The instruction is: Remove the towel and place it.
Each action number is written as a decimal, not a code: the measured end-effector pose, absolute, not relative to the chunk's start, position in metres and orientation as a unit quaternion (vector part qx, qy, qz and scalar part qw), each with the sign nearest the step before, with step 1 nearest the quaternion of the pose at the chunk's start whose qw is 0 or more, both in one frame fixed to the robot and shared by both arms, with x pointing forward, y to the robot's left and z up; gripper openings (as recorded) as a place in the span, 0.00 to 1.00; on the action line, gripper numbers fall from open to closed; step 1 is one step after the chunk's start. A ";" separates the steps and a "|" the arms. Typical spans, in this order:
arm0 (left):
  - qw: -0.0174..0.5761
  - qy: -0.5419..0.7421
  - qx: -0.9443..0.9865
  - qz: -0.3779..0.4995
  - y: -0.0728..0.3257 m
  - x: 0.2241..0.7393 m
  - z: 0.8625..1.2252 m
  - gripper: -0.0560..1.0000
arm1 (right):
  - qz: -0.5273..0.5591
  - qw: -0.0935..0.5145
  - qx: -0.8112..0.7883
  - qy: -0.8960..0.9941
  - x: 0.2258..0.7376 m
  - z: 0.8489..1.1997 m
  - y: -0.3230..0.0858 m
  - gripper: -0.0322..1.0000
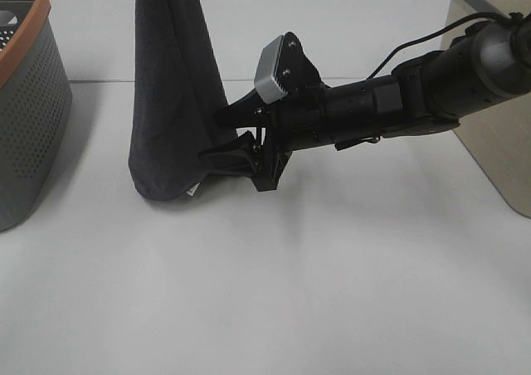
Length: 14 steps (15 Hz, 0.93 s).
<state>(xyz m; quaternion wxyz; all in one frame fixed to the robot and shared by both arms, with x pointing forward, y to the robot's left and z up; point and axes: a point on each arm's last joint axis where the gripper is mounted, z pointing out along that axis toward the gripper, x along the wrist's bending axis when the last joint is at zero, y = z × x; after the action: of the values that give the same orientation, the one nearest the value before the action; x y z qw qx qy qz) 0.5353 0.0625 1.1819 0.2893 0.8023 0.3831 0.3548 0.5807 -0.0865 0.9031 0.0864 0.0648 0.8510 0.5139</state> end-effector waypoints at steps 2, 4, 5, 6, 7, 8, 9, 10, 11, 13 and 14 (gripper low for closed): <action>0.290 0.384 0.803 0.352 0.062 0.535 1.182 0.05 | 0.514 0.079 0.067 0.851 0.584 0.895 -0.085 0.68; 0.290 0.384 0.803 0.352 0.062 0.535 1.182 0.05 | 0.512 0.072 0.070 0.853 0.584 0.888 -0.085 0.67; 0.291 0.384 0.803 0.352 0.062 0.535 1.182 0.05 | 0.507 0.064 0.075 0.856 0.584 0.879 -0.085 0.67; 0.291 0.384 0.803 0.352 0.062 0.535 1.182 0.05 | 0.504 0.056 0.078 0.858 0.583 0.872 -0.084 0.65; 0.291 0.384 0.803 0.352 0.062 0.535 1.182 0.05 | 0.503 0.054 0.079 0.859 0.583 0.869 -0.084 0.65; 0.291 0.385 0.803 0.350 0.062 0.535 1.182 0.05 | 0.500 0.054 0.078 0.861 0.586 0.865 -0.083 0.62; 0.291 0.385 0.803 0.350 0.062 0.535 1.182 0.05 | 0.505 0.057 0.075 0.858 0.588 0.868 -0.082 0.62; 0.292 0.385 0.803 0.349 0.062 0.535 1.181 0.05 | 0.510 0.061 0.071 0.855 0.591 0.872 -0.080 0.61; 0.292 0.385 0.803 0.349 0.062 0.535 1.181 0.05 | 0.514 0.063 0.069 0.853 0.592 0.873 -0.079 0.61; 0.292 0.385 0.803 0.349 0.062 0.535 1.181 0.05 | 0.517 0.063 0.067 0.851 0.593 0.875 -0.078 0.59; 0.292 0.385 0.803 0.349 0.062 0.535 1.181 0.05 | 0.517 0.063 0.067 0.851 0.593 0.875 -0.078 0.57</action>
<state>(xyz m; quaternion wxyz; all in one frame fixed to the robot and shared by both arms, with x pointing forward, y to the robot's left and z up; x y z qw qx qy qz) 0.5347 0.0618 1.1814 0.2918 0.8030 0.3854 0.3487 0.5931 -0.0784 0.8749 0.0634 0.0671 0.8512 0.5167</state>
